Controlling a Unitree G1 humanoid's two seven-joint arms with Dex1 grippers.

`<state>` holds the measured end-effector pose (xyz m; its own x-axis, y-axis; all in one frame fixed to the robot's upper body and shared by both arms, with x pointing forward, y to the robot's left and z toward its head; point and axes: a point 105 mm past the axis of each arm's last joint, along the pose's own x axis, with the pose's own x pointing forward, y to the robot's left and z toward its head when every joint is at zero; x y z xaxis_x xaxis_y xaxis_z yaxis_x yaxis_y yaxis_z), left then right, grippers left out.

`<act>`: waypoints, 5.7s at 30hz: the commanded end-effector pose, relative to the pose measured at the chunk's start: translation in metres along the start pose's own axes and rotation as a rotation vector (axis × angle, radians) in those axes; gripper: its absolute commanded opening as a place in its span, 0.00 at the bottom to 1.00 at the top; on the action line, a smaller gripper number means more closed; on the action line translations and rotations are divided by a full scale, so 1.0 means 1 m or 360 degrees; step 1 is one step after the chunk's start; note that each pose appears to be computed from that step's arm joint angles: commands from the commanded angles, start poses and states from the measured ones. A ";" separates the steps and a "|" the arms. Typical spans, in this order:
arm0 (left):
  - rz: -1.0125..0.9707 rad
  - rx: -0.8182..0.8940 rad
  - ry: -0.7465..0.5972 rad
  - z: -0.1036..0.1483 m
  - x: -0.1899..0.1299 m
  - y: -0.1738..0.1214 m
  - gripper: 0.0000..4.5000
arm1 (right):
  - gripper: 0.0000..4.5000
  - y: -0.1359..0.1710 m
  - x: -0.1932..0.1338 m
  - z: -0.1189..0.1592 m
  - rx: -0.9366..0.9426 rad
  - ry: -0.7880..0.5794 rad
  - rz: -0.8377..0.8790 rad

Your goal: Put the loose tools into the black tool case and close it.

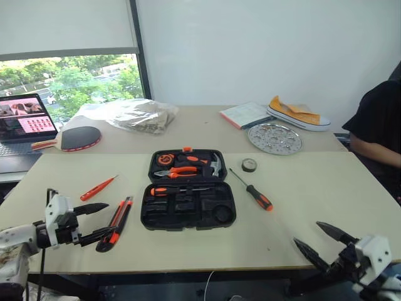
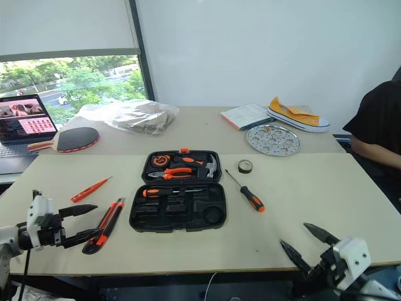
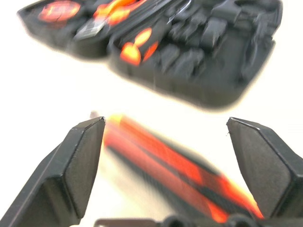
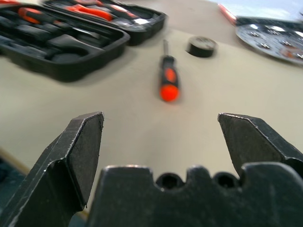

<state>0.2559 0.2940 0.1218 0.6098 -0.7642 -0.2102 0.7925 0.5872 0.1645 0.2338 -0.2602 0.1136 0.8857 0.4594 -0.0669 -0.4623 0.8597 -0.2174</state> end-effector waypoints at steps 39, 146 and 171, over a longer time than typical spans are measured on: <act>-0.0046 0.0062 -0.0206 0.034 0.017 -0.024 1.00 | 0.22 0.060 0.153 0.121 -0.0523 0.0061 0.1210; -0.0015 0.0153 -0.0016 0.012 0.013 -0.034 1.00 | 0.01 0.147 0.235 0.066 -0.0645 0.0281 0.1616; 0.1161 -0.0208 0.0065 -0.036 -0.135 -0.009 1.00 | 0.80 0.095 0.142 0.108 -0.0237 -0.0724 0.1358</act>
<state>0.1741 0.3880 0.1058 0.9597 -0.2314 -0.1593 0.2530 0.9583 0.1326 0.3182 -0.0796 0.1657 0.1480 0.9886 0.0272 -0.9373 0.1490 -0.3150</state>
